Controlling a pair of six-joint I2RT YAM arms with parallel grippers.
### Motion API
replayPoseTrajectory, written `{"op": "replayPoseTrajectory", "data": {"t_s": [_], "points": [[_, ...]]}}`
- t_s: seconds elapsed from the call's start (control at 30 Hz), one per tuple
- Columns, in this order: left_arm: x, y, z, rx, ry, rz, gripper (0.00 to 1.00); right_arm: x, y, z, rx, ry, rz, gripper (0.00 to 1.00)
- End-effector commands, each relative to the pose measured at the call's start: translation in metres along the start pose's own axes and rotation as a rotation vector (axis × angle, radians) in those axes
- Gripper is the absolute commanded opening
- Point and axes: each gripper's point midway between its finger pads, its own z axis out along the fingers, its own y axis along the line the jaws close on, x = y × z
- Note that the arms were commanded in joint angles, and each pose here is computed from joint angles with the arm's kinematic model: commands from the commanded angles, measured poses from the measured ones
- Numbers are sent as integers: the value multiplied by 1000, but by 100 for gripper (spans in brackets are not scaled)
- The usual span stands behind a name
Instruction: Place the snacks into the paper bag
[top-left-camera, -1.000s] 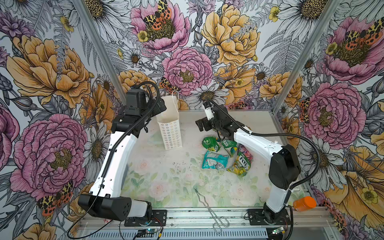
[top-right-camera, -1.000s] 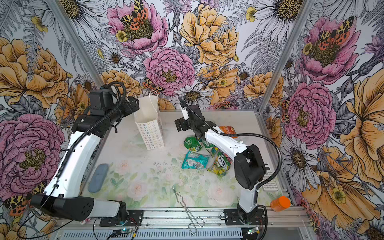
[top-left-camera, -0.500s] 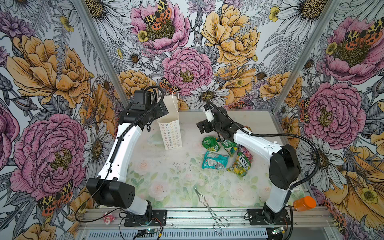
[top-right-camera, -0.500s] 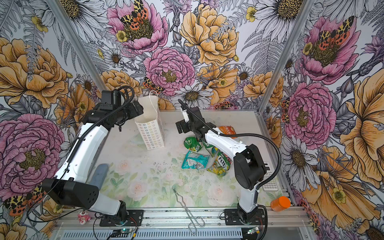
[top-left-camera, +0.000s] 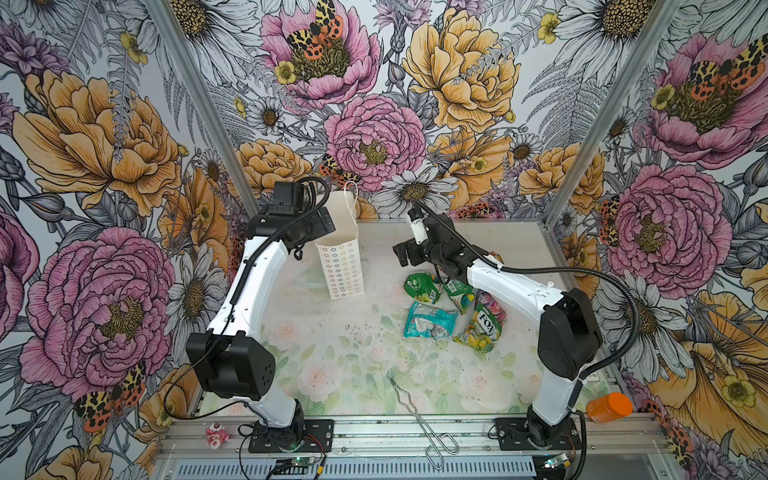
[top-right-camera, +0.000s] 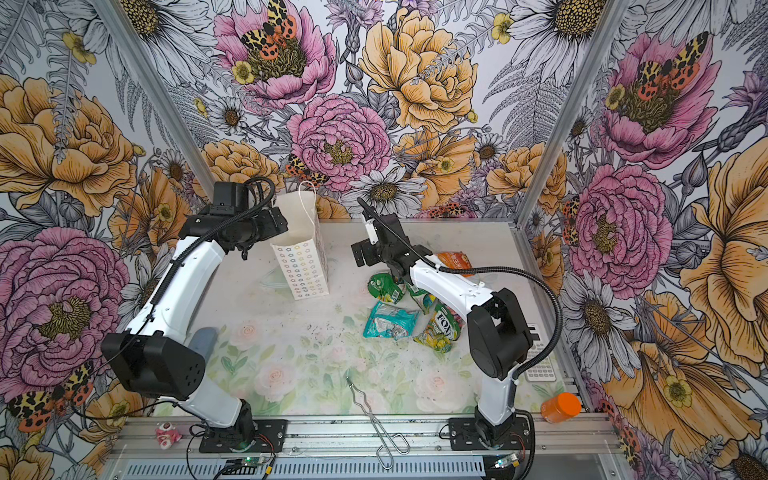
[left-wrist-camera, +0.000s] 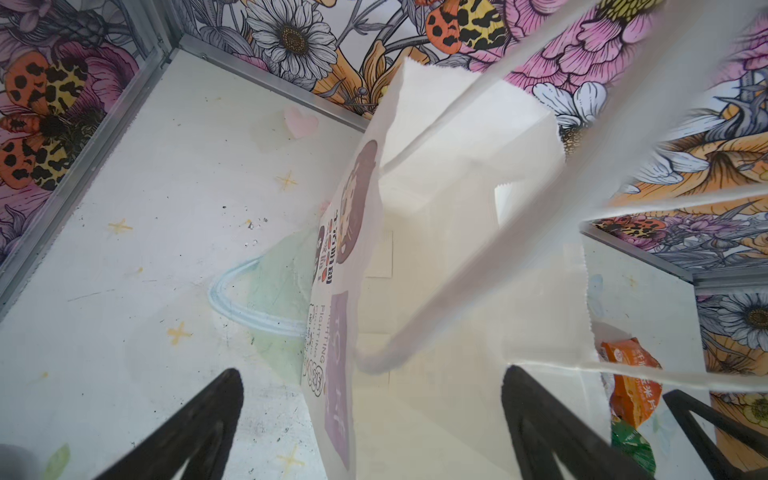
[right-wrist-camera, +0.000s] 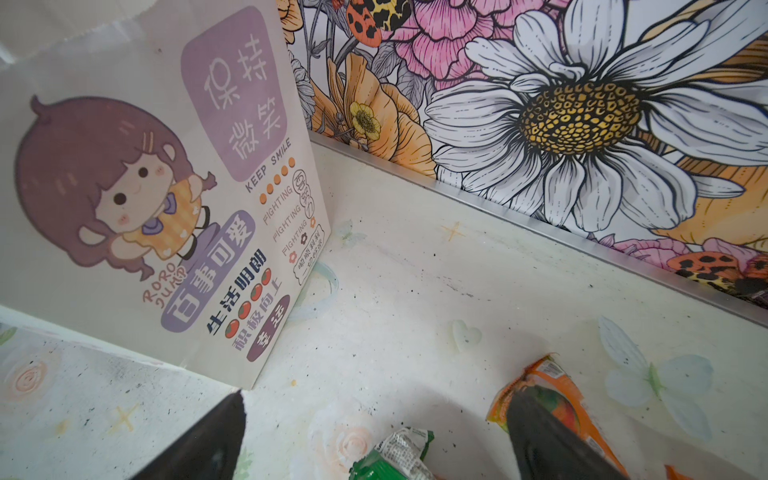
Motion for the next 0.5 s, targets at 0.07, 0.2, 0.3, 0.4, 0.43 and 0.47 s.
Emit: {"op": "replayPoseTrajectory", "data": {"t_s": [0.07,0.2,0.3,0.4,0.43,0.47], "points": [[-10,-3,-1,26,-7,17,90,-22,2,-6,-3,-52,14,100],[-11,-1,3,23,-3,14,85,-22,2,-6,-3,-51,13,99],[-13,1,5,17,-4,11,81,-22,2,-6,-2,-51,11,99],[-12,0,9,22,6,16,77,-22,2,-7,-2,-52,13,99],[-11,-1,10,25,9,18,75,-22,2,-7,-2,-51,13,99],[-11,-1,11,22,9,19,74,-22,2,-7,-2,-52,13,99]]}}
